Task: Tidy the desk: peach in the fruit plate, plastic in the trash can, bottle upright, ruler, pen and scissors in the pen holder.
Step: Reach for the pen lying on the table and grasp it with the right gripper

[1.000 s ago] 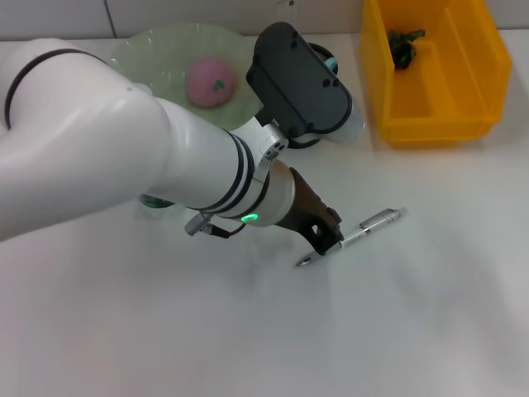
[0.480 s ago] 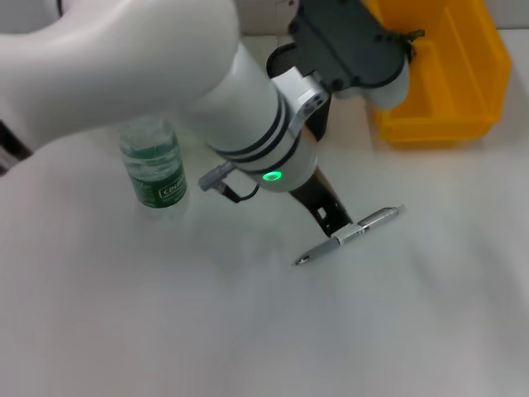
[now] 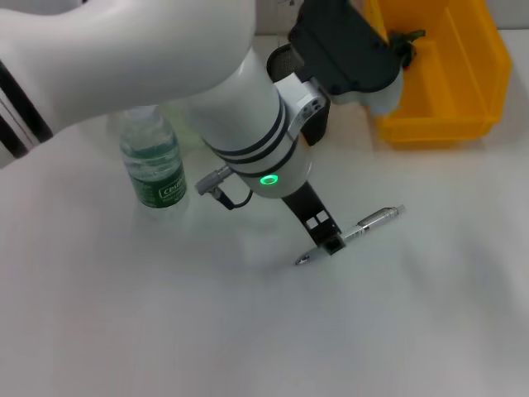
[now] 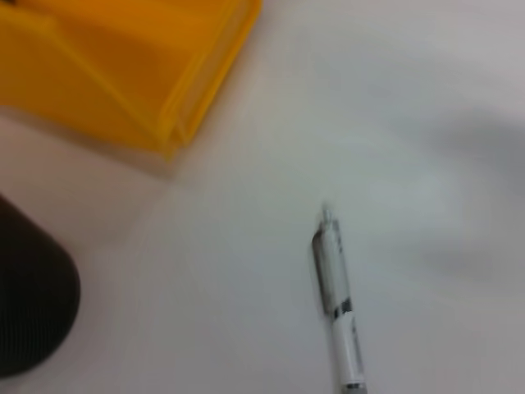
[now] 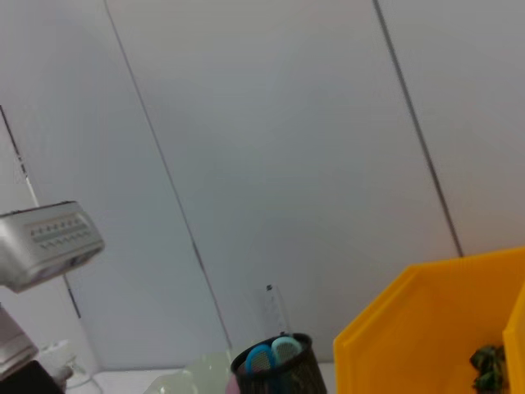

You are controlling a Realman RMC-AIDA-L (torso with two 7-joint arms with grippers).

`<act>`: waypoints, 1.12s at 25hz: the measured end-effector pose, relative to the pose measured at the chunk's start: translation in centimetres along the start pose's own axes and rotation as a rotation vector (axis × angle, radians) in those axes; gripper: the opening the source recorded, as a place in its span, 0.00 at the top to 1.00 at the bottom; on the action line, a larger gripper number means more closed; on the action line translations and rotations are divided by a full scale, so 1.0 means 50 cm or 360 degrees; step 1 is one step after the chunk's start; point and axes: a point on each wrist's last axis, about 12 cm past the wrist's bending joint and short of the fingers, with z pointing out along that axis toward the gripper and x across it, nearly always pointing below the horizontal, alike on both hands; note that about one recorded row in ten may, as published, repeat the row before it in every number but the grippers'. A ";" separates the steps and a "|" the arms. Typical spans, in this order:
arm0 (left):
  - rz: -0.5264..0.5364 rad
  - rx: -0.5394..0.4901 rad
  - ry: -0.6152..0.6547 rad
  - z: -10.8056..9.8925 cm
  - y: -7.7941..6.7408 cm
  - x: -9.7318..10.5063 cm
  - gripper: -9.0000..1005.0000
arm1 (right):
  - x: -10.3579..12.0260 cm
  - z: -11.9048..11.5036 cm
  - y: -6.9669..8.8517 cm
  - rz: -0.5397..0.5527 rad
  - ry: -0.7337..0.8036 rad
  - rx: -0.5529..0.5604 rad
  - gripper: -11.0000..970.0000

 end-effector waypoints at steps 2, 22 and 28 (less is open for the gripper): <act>-0.0016 0.0003 0.0002 0.006 0.003 0.004 0.45 | 0.001 0.006 -0.001 -0.0002 0.0016 -0.0009 0.37; -0.0082 0.0038 0.0043 0.062 0.001 0.043 0.37 | 0.004 0.037 -0.005 -0.0011 0.0061 -0.0034 0.37; -0.0081 0.0036 0.0058 0.067 0.000 0.047 0.54 | 0.003 0.039 -0.005 -0.0013 0.0060 -0.0037 0.37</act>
